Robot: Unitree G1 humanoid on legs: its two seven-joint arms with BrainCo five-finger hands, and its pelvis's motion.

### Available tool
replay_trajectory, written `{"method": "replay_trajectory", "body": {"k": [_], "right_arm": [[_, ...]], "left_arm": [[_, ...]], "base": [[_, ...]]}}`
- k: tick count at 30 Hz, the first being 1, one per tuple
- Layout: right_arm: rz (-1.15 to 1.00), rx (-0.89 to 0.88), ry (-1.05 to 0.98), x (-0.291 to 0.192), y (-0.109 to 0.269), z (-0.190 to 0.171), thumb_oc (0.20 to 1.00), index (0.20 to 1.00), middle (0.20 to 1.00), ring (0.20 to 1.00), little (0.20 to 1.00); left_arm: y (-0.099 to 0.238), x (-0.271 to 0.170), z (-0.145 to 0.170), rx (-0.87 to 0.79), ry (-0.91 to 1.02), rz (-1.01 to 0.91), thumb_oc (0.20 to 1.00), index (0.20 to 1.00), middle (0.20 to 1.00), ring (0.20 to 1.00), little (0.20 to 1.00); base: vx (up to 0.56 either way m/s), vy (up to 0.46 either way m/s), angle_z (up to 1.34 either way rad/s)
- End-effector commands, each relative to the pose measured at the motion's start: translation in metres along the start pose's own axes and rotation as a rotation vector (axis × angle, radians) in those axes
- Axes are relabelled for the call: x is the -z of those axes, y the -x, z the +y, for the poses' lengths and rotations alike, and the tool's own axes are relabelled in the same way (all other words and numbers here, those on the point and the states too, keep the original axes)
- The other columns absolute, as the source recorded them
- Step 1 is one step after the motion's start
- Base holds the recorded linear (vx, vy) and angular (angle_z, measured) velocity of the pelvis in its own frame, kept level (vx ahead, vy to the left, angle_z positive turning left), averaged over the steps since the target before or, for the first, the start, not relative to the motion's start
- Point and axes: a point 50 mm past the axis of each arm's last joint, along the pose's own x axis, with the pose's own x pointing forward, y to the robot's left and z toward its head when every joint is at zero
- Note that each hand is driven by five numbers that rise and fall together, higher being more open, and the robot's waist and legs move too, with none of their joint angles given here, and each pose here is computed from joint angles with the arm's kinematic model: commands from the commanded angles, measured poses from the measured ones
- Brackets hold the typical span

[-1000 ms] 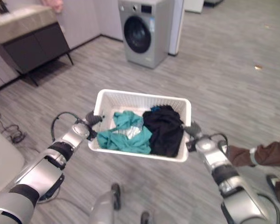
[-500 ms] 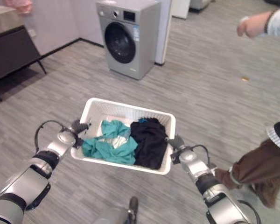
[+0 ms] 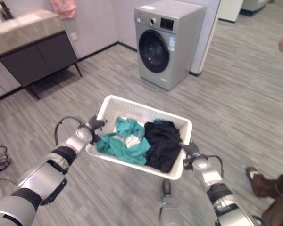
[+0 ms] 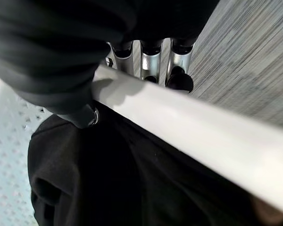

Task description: Grab the laundry basket,head to the washer,open it,put in the laundry and shut it.

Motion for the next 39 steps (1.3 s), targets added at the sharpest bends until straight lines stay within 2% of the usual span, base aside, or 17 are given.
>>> {"method": "replay_trajectory", "body": {"k": [1,10,17,25,37,38,39], "right_arm": [[-0.265,-0.041,-0.153,-0.064,-0.001,-0.006,0.2,0.2,0.2,0.2,0.2],[-0.229,0.011,-0.103,-0.06,-0.002,-0.026,0.2,0.2,0.2,0.2,0.2],[-0.206,0.127,-0.146,-0.051,-0.003,-0.047,0.2,0.2,0.2,0.2,0.2],[-0.172,0.127,-0.11,-0.043,-0.008,-0.035,0.2,0.2,0.2,0.2,0.2],[-0.162,0.108,-0.084,-0.045,-0.011,-0.028,0.2,0.2,0.2,0.2,0.2],[0.233,0.05,0.002,0.103,0.033,0.004,0.2,0.2,0.2,0.2,0.2],[0.234,0.047,0.003,0.104,0.033,0.005,0.2,0.2,0.2,0.2,0.2]], "left_arm": [[-0.001,-0.024,0.028,-0.096,0.017,-0.119,0.2,0.2,0.2,0.2,0.2],[0.001,-0.014,0.049,-0.138,0.069,-0.105,0.2,0.2,0.2,0.2,0.2],[0.0,-0.041,0.026,-0.084,0.097,-0.168,0.2,0.2,0.2,0.2,0.2],[0.0,-0.053,-0.001,-0.019,0.084,-0.191,0.2,0.2,0.2,0.2,0.2],[0.0,-0.051,-0.007,-0.006,0.077,-0.178,0.2,0.2,0.2,0.2,0.2],[0.056,0.051,-0.059,-0.023,0.195,-0.146,0.2,0.2,0.2,0.2,0.2],[0.057,0.052,-0.06,-0.022,0.196,-0.148,0.2,0.2,0.2,0.2,0.2]], "base": [[0.38,-0.329,0.34],[0.19,-0.279,-0.18],[0.08,0.006,0.06],[0.09,0.062,-0.01],[0.03,0.037,0.02],[0.01,0.015,-0.06],[0.03,0.015,-0.1]]}}
